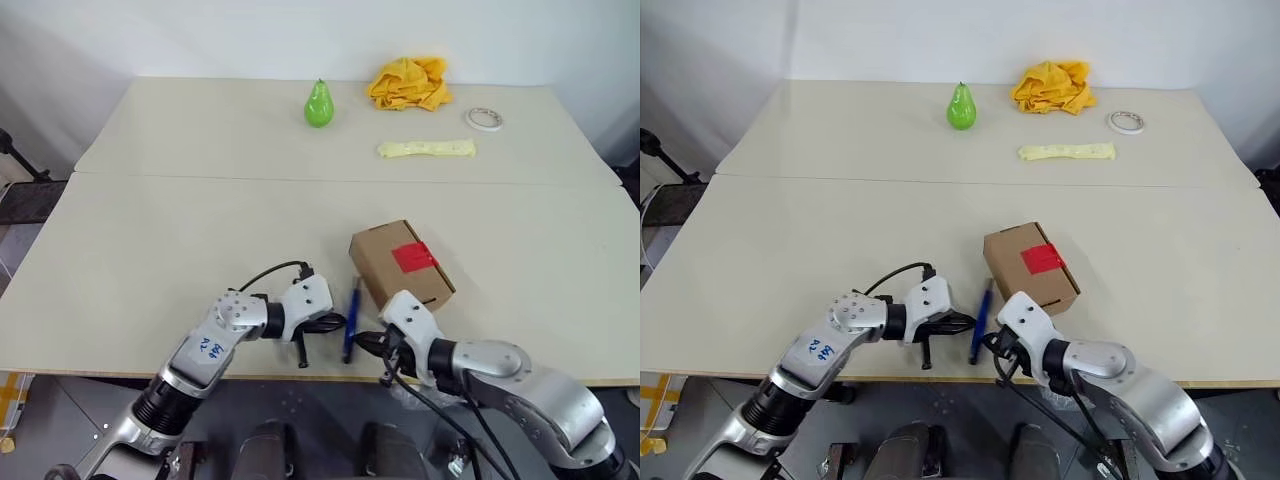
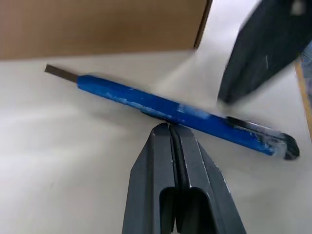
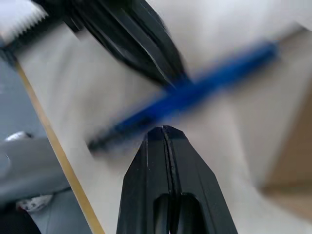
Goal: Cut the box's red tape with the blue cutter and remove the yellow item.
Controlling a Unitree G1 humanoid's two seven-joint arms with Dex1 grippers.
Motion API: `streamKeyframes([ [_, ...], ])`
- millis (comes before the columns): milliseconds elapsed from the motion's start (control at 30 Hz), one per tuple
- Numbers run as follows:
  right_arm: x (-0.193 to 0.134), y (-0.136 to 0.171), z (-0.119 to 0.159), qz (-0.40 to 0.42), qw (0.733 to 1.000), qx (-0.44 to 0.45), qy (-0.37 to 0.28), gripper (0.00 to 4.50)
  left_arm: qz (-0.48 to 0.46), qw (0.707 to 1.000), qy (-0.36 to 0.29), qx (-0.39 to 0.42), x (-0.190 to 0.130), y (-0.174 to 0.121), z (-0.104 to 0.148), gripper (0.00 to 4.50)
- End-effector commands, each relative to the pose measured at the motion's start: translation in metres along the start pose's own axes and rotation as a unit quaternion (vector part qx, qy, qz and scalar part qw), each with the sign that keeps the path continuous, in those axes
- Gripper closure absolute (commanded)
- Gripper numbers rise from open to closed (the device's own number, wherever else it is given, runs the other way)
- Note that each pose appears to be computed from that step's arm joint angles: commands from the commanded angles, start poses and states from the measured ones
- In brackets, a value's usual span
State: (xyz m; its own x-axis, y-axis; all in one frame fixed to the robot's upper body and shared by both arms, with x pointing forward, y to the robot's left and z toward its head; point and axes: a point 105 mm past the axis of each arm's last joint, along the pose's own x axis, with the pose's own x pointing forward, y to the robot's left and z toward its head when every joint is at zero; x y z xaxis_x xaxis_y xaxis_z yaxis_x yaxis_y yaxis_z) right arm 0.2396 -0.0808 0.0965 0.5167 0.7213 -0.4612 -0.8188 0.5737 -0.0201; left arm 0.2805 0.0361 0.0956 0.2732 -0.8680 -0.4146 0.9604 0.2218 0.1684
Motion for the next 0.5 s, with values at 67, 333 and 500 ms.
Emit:
streamKeyframes([
  [67,0.003,0.002,0.006,0.001,1.000,-0.008,-0.014,4.50,-0.009,0.999,-0.025,0.020,0.006,-0.006,0.016,4.47],
  [333,-0.005,0.002,-0.002,0.002,1.000,-0.008,0.007,4.50,-0.014,0.999,-0.043,0.026,0.006,-0.011,0.022,4.47],
  [500,-0.028,-0.005,-0.016,-0.005,0.998,-0.008,0.054,4.50,-0.025,0.998,-0.038,0.032,-0.002,-0.013,0.018,4.47],
])
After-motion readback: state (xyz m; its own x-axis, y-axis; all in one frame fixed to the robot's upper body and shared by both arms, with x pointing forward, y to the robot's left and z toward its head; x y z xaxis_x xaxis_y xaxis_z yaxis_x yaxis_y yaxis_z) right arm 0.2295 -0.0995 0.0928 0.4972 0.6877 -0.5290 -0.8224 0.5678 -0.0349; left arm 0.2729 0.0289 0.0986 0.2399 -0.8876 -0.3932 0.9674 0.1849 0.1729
